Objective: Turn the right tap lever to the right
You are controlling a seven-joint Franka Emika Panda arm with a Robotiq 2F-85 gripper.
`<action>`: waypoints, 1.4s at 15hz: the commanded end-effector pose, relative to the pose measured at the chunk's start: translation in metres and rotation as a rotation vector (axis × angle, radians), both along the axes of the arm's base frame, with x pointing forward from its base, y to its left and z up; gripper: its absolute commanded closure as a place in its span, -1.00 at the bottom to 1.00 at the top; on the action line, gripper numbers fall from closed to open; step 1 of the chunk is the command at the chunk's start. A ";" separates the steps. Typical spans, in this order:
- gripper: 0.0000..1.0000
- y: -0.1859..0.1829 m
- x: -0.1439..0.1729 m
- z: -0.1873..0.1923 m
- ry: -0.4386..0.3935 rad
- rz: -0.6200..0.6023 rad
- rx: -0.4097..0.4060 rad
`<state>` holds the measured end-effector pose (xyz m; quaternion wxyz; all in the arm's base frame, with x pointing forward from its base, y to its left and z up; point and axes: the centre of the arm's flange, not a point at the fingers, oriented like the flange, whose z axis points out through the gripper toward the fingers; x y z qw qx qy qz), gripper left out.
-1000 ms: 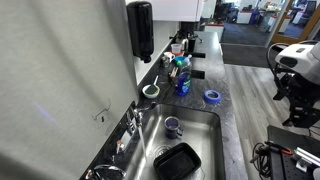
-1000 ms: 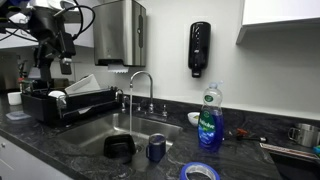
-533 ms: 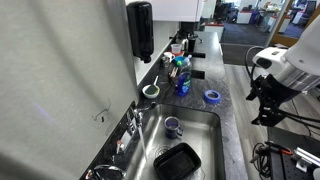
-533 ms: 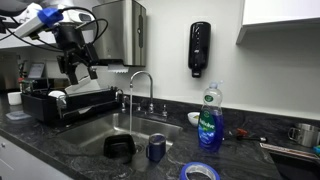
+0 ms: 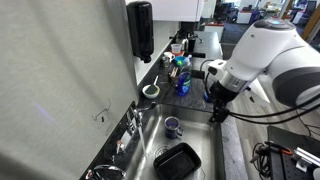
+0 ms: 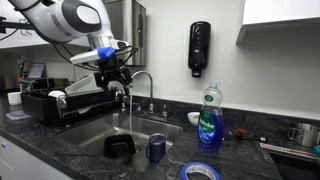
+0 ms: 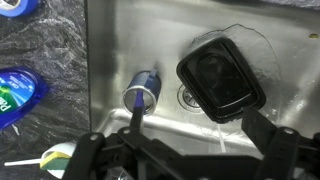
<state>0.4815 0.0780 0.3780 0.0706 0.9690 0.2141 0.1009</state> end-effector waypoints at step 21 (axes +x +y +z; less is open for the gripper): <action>-1.00 -0.029 0.176 -0.097 -0.019 0.139 0.167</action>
